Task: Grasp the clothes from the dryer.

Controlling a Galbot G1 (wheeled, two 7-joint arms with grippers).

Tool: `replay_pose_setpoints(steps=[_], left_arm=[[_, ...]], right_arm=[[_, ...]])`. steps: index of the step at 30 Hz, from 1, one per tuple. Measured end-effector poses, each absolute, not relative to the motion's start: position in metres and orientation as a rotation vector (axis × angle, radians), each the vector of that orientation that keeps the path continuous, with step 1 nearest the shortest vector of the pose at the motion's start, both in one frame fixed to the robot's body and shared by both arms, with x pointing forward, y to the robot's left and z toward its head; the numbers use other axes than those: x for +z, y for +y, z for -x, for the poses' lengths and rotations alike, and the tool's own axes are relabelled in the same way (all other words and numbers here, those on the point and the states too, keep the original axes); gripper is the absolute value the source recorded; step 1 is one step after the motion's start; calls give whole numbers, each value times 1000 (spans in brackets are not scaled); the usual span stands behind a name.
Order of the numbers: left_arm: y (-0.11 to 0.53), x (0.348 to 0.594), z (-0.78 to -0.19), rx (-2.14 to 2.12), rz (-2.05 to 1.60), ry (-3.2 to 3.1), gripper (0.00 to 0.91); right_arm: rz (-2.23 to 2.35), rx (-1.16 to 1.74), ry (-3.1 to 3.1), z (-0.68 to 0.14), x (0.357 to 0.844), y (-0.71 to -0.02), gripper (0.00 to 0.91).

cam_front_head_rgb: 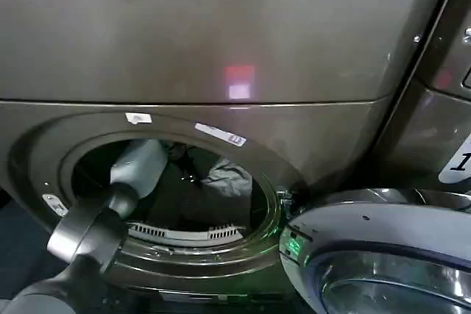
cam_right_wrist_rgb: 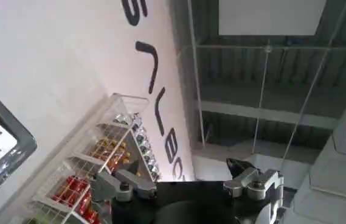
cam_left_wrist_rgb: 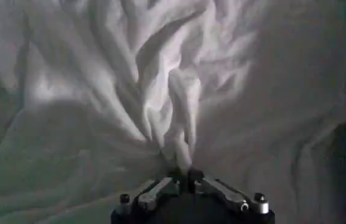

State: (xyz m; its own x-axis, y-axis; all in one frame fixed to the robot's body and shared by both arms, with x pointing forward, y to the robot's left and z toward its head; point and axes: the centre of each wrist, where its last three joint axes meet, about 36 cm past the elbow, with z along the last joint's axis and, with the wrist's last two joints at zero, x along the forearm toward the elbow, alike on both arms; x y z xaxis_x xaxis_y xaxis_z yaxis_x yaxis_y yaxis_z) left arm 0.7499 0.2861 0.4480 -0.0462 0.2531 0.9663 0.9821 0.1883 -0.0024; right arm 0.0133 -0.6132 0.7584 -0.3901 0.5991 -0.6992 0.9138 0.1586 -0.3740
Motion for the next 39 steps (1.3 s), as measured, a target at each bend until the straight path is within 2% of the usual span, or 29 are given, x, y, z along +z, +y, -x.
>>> replay_pose_setpoints(steps=[10, 23, 31, 39], left_arm=[[275, 452, -747, -966, 1214, -1615, 0], [217, 480, -743, -1012, 1205, -1907, 0], [198, 497, -729, -943, 1089, -2214, 0], [174, 500, -697, -793, 882, -2513, 0]], right_arm=[[-1441, -1093, 2056, -13, 756, -614, 907], [-1450, -1078, 2055, -9, 756, -622, 907], [-1448, -1063, 2056, -8, 756, -626, 907], [-1461, -1052, 2042, -4, 758, -629, 907]])
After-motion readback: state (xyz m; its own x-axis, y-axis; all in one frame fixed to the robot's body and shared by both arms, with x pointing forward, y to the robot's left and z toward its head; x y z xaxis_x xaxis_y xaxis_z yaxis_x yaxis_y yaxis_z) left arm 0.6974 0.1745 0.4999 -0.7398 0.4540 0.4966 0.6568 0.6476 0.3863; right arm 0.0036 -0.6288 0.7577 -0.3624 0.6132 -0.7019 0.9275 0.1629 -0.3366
